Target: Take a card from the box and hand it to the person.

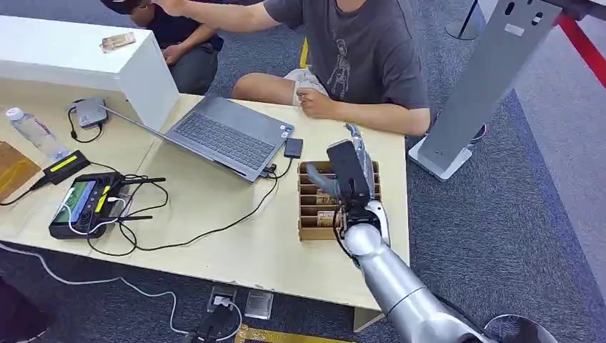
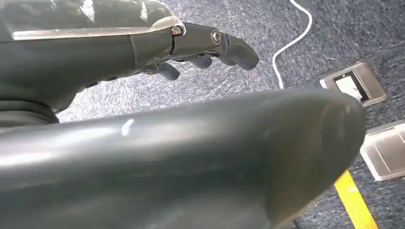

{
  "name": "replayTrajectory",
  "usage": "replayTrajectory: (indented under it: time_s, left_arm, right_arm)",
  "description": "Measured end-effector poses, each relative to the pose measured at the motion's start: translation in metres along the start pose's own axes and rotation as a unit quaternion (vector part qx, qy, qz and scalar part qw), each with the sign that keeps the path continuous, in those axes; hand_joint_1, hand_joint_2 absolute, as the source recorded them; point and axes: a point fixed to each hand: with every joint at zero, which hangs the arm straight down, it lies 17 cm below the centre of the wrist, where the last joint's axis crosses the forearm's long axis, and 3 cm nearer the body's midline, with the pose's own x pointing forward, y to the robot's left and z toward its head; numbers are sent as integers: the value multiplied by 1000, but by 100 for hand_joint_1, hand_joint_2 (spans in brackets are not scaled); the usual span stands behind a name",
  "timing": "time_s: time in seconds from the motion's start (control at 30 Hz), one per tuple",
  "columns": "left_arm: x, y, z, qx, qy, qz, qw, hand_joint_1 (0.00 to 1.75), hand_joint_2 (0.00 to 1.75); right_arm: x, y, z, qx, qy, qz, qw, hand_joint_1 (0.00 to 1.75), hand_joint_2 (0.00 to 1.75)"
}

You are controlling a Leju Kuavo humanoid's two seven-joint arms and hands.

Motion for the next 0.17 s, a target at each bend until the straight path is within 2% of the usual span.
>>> replayTrajectory:
  time_s: [0.17]
  left_arm:
    - [-3,-1,0,0,2,2,1000,0,0]
  right_arm:
    - [-15,0,30,-13,16,-34,999,0,175]
